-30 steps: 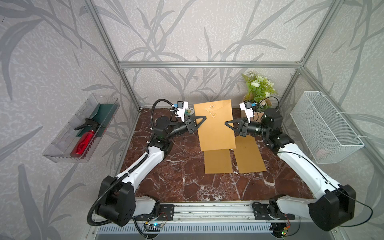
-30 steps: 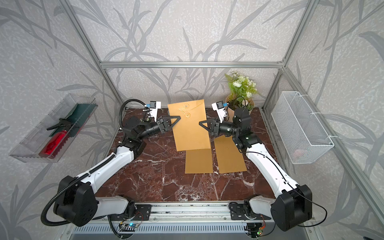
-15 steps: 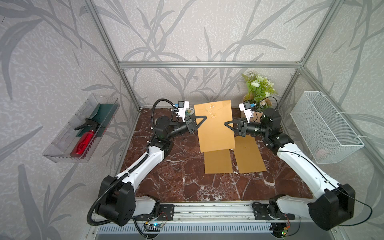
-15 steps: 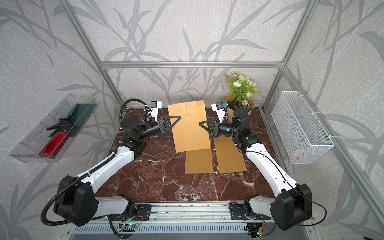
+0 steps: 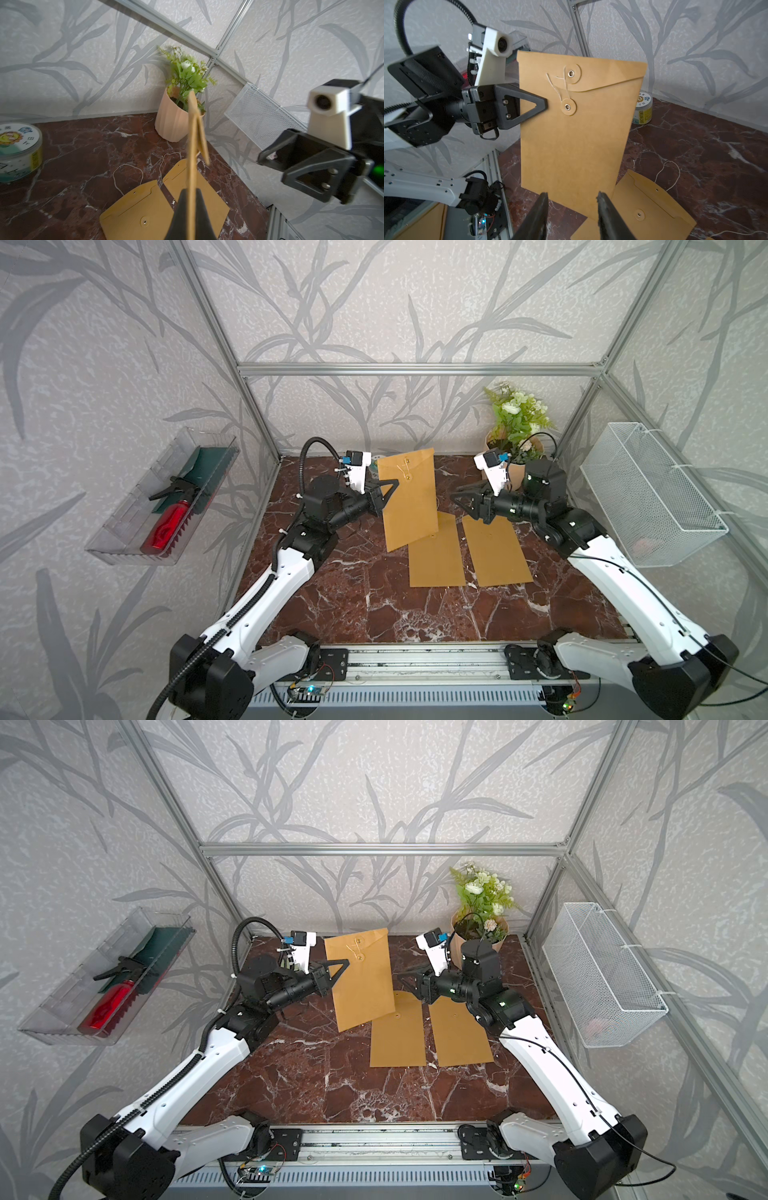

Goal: Open the file bag

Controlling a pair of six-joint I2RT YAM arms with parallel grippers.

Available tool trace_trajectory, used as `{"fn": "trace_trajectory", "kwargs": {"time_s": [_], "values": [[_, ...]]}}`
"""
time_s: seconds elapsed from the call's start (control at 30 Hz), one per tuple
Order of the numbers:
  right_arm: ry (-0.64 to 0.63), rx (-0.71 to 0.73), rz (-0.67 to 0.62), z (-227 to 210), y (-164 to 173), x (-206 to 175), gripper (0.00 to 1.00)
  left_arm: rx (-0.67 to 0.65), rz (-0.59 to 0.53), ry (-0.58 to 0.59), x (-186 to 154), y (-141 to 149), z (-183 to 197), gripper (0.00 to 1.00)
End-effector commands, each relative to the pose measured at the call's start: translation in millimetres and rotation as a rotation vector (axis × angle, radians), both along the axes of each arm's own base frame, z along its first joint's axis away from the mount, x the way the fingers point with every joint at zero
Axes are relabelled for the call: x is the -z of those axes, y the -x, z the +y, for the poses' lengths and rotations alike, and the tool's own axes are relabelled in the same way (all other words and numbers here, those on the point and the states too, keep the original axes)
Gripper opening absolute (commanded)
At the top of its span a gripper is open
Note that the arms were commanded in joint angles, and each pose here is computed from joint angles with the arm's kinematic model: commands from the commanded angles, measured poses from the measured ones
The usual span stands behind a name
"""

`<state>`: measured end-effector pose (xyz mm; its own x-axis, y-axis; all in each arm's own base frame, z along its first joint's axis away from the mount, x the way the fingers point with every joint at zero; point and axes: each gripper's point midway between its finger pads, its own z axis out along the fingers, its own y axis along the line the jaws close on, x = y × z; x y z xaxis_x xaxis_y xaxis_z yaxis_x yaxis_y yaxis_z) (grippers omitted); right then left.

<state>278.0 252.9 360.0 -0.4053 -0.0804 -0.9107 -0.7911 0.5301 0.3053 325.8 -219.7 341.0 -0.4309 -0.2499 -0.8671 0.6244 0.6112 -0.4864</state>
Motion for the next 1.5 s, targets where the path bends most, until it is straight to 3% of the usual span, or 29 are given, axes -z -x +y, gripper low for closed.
{"fn": "trace_trajectory", "kwargs": {"time_s": [0.0,0.43,1.47], "values": [[0.146,0.048,-0.113,9.6,2.5,-1.5,0.40,-0.055,-0.025,-0.087,-3.6,-0.3,3.8,0.00],[0.231,0.055,-0.191,62.9,-14.6,-5.0,0.38,-0.034,-0.013,-0.089,-8.7,13.0,-10.1,0.00],[0.244,0.061,-0.211,88.0,-31.8,-6.4,0.31,0.077,-0.040,-0.012,-25.3,33.7,-26.3,0.00]]}}
